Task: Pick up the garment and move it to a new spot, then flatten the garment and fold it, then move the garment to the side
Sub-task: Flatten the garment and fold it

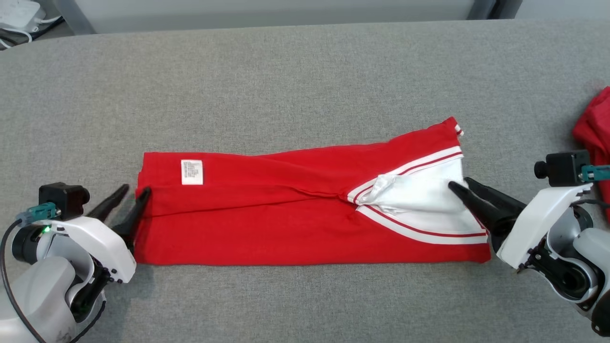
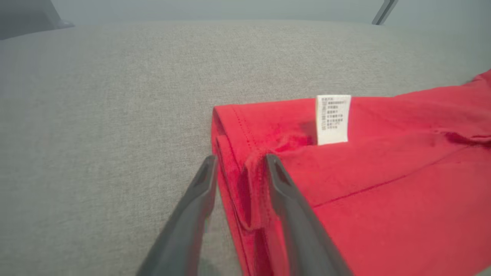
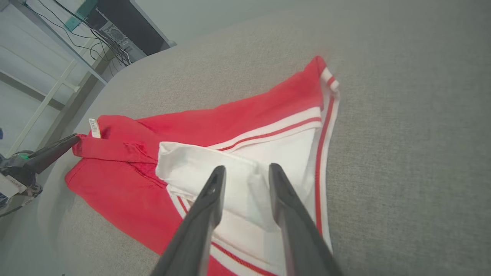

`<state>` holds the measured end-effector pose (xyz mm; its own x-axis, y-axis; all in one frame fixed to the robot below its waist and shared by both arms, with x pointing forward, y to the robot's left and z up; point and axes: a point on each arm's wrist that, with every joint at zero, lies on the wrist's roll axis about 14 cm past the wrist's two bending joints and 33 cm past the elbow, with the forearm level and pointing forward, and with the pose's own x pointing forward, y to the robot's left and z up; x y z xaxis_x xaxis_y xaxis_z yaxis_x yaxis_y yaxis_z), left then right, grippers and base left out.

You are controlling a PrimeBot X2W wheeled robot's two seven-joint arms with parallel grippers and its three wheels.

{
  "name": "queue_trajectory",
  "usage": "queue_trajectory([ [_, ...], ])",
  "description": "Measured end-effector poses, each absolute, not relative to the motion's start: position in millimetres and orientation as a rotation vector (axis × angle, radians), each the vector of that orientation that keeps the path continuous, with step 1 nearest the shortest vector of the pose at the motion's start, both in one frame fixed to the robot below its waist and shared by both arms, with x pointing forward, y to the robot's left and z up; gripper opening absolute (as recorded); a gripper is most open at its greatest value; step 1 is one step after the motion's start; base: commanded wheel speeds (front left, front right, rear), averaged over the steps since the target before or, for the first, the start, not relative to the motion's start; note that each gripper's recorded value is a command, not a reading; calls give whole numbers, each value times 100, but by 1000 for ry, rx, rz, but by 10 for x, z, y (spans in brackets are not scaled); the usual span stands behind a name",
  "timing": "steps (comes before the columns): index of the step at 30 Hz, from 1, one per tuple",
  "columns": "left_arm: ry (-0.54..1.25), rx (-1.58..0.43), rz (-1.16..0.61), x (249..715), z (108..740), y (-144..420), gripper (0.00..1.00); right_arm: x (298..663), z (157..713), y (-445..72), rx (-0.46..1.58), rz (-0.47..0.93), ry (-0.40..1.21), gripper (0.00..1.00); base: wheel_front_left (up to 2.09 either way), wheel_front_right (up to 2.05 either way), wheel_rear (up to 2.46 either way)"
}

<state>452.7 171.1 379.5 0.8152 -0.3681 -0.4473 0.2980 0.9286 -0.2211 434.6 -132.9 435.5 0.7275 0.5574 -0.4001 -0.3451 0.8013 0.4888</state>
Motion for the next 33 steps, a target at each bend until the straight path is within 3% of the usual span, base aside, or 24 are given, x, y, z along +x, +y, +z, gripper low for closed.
queue_trajectory([
  [11,279,-228,-177,4493,4293,1816,100,4670,4734,-1970,371,281,276,100,0,0,0],
  [19,198,-265,-117,4278,4426,1810,100,4662,4650,-1849,397,239,247,100,0,0,0],
  [33,171,-300,-97,4037,4382,1693,100,4529,4150,-1698,393,193,344,100,0,0,0],
])
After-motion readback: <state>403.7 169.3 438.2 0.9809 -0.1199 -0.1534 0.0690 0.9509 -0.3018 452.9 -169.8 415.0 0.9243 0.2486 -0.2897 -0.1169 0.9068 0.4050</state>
